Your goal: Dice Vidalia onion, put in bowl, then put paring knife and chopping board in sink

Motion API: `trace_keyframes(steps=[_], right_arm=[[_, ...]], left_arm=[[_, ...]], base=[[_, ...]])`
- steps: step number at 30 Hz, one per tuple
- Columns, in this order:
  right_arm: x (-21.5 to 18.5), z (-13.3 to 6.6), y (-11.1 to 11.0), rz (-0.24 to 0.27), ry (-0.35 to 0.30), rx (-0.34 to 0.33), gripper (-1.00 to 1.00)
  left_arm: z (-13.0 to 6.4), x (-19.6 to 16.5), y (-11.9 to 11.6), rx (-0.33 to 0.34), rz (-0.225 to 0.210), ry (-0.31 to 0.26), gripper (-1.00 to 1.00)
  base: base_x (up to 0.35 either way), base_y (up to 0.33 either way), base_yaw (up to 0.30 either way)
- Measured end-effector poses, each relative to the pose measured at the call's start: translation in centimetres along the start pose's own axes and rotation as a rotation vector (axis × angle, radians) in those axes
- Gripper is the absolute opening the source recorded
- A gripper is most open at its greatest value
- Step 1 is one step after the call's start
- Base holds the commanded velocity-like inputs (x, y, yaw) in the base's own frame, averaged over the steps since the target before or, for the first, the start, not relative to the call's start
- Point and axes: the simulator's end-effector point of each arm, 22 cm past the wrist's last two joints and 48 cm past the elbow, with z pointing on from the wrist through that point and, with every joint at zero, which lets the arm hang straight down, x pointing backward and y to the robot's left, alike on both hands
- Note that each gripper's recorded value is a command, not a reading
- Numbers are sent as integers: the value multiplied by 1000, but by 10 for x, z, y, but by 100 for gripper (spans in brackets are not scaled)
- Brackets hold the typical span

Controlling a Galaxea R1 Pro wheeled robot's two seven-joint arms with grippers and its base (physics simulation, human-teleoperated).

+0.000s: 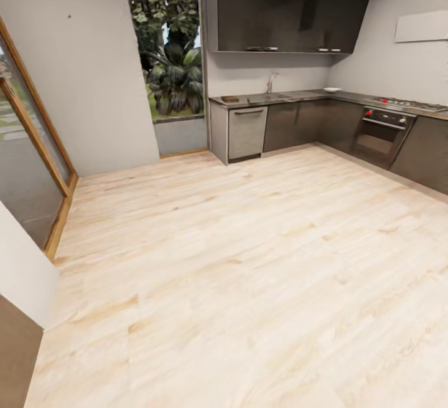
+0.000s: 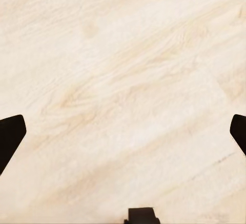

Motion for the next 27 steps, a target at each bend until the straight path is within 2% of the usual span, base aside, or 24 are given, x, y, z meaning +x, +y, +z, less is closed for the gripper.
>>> trace_keyframes(steps=[16, 27], right_arm=[[0, 0, 0, 0, 0, 0, 100], [0, 0, 0, 0, 0, 0, 100]], left_arm=[[0, 0, -3, 3, 0, 0, 100], [0, 3, -6, 7, 0, 5, 100]], base=[[318, 0, -7], [318, -76, 0]])
